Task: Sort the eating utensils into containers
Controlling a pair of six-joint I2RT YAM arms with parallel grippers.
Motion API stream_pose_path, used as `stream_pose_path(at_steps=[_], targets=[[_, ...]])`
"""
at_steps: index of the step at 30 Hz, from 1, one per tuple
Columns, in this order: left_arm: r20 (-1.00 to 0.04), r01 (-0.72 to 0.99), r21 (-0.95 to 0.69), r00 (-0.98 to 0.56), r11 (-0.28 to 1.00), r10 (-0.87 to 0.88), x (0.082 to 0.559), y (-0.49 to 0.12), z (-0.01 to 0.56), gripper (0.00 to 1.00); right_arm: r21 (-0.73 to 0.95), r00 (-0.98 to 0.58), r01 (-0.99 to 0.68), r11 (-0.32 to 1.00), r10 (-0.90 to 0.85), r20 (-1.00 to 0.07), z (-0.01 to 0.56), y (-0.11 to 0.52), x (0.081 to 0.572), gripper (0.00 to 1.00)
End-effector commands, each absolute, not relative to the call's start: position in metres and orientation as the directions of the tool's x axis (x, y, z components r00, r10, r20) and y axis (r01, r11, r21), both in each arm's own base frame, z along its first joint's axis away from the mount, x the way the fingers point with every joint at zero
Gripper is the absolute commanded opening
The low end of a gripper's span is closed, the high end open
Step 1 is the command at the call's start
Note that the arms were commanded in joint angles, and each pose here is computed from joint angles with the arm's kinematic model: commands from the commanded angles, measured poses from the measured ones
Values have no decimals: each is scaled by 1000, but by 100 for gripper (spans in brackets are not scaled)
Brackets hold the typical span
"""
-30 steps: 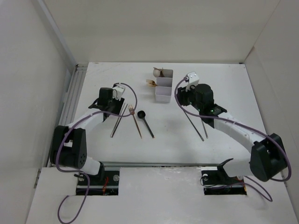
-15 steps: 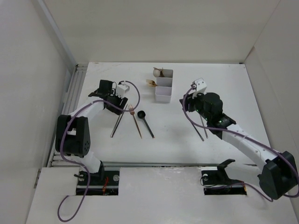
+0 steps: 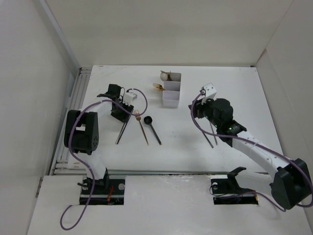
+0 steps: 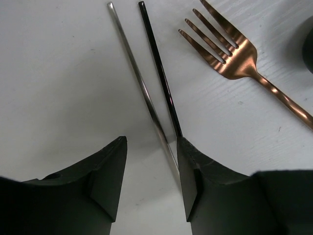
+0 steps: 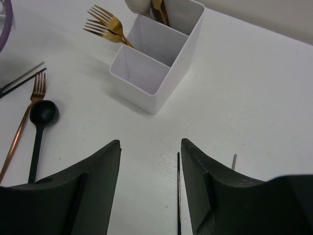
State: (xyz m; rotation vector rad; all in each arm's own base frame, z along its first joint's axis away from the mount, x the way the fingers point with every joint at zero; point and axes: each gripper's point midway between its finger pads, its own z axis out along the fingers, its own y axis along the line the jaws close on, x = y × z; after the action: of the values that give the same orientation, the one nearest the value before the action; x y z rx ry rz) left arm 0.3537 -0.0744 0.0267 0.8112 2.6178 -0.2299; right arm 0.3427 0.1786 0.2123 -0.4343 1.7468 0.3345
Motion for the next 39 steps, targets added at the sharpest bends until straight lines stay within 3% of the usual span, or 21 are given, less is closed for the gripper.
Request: stream_pose_path(at_steps=[1, 7, 11, 15, 18, 19, 23, 25, 31, 36, 39], targets=[[-366, 562, -42, -778, 826, 511, 344, -68, 21, 42, -18, -121, -460, 888, -83, -989, 230, 177, 344, 58], [-301, 517, -3, -817, 856, 492, 337, -55, 11, 33, -19, -112, -444, 896, -77, -991, 231, 170, 342, 58], [-229, 520, -7, -832, 854, 505, 322, -51, 6, 33, -22, -111, -426, 905, -76, -991, 231, 166, 341, 58], [-90, 540, -34, -840, 841, 535, 299, -49, -16, 31, -31, -98, -418, 908, -79, -992, 233, 161, 340, 58], [-66, 529, -66, -848, 846, 525, 301, -53, -20, 22, -31, -98, -418, 908, -79, -992, 232, 160, 338, 58], [-56, 528, -70, -849, 846, 525, 299, -53, -23, 13, -32, -91, -407, 913, -75, -993, 235, 157, 338, 58], [-61, 478, -102, -878, 872, 474, 303, -58, -25, 9, -33, -80, -388, 921, -69, -994, 238, 151, 337, 57], [-64, 460, -114, -888, 880, 456, 305, -62, -26, 1, -32, -66, -379, 925, -62, -996, 242, 148, 333, 56], [-160, 388, -108, -915, 915, 369, 335, -57, -4, 0, -42, -46, -350, 936, -61, -997, 246, 138, 330, 53], [-451, 405, -129, -837, 905, 311, 392, -75, 77, 0, -41, -37, -333, 942, -57, -998, 250, 133, 331, 51], [-566, 437, -118, -768, 892, 301, 419, -84, 119, 0, -48, -16, -335, 941, -57, -998, 255, 132, 332, 50]])
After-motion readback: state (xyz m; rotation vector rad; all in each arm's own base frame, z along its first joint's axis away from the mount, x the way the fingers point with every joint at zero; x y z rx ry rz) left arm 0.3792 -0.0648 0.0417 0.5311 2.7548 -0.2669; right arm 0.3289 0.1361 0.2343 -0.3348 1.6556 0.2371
